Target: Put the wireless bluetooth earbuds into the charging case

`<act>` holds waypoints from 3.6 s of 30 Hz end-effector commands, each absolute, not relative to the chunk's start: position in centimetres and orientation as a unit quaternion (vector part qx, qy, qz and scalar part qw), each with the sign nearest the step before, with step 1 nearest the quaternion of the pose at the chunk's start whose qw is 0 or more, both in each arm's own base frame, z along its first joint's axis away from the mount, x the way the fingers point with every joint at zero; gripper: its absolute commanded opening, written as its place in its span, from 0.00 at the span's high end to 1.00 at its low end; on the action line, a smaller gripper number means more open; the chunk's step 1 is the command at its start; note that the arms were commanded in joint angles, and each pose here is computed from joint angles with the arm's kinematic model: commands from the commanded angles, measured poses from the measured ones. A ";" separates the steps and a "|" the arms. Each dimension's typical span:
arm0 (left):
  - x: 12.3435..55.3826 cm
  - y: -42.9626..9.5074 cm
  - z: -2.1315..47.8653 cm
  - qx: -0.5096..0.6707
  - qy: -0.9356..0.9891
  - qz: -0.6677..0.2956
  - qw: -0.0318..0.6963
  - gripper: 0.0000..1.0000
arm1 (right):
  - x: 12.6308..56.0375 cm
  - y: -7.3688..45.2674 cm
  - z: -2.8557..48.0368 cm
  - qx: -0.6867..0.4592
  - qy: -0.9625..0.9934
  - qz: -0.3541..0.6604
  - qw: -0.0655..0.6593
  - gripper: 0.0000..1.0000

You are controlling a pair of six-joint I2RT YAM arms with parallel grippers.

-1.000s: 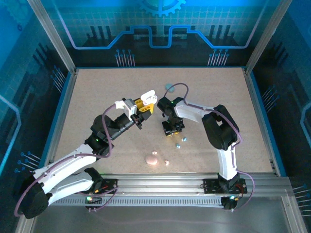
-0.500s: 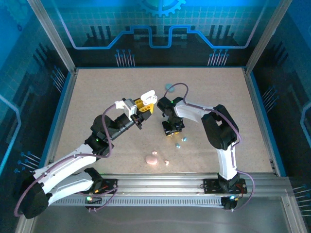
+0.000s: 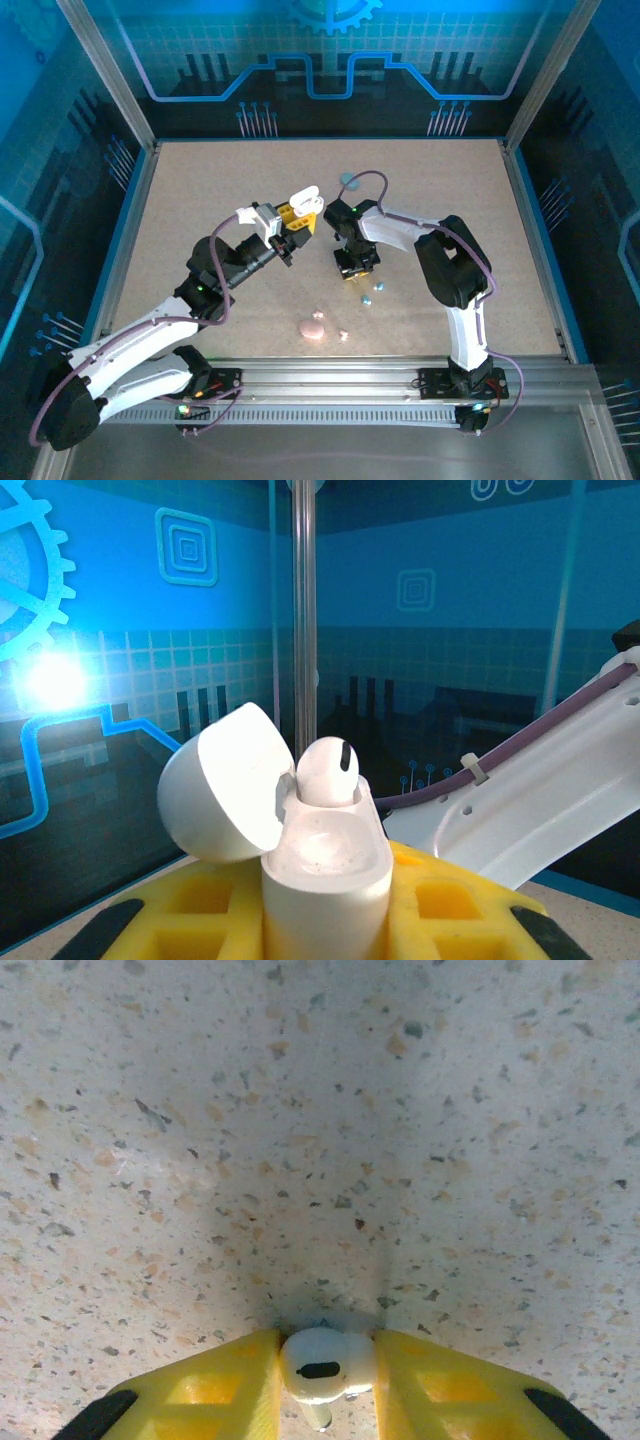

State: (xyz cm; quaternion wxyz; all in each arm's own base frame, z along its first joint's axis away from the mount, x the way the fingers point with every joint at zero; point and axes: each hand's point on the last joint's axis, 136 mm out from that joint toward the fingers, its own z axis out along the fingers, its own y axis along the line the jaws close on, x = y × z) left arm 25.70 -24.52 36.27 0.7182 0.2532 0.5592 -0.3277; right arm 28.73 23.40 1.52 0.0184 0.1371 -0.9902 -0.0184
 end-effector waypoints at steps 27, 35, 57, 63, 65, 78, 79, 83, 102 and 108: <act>25.8 -24.9 37.4 0.251 0.548 -0.335 0.724 0.77 | 28.9 23.5 1.4 0.128 -0.991 -0.040 0.022 0.70; 25.8 -24.8 37.4 0.250 0.548 -0.332 0.726 0.77 | 29.2 23.3 1.2 0.141 -0.989 -0.027 0.022 0.64; 25.7 -24.6 37.3 0.248 0.549 -0.331 0.726 0.77 | 29.9 23.7 1.1 0.147 -0.989 -0.020 0.021 0.70; 25.7 -24.7 37.3 0.248 0.549 -0.333 0.725 0.77 | 30.1 23.4 1.4 0.147 -0.989 -0.011 0.018 0.63; 25.7 -24.7 37.3 0.248 0.549 -0.333 0.725 0.77 | 30.4 23.2 1.7 0.149 -0.989 -0.003 0.012 0.62; 25.6 -24.5 37.3 0.248 0.549 -0.330 0.727 0.77 | 30.0 23.5 1.5 0.153 -0.988 -0.009 0.021 0.63; 25.6 -24.6 37.3 0.248 0.549 -0.330 0.727 0.77 | 29.8 23.5 1.4 0.154 -0.988 -0.011 0.023 0.64; 25.7 -24.6 37.2 0.248 0.549 -0.331 0.726 0.76 | 29.7 23.6 1.0 0.154 -0.987 -0.012 0.030 0.65; 25.7 -24.7 37.2 0.249 0.551 -0.332 0.724 0.77 | 29.3 23.7 2.4 0.154 -0.988 -0.018 0.018 0.69; 26.2 -24.7 36.7 0.243 0.561 -0.326 0.721 0.77 | 30.4 23.3 6.0 0.131 -0.989 -0.052 -0.036 0.70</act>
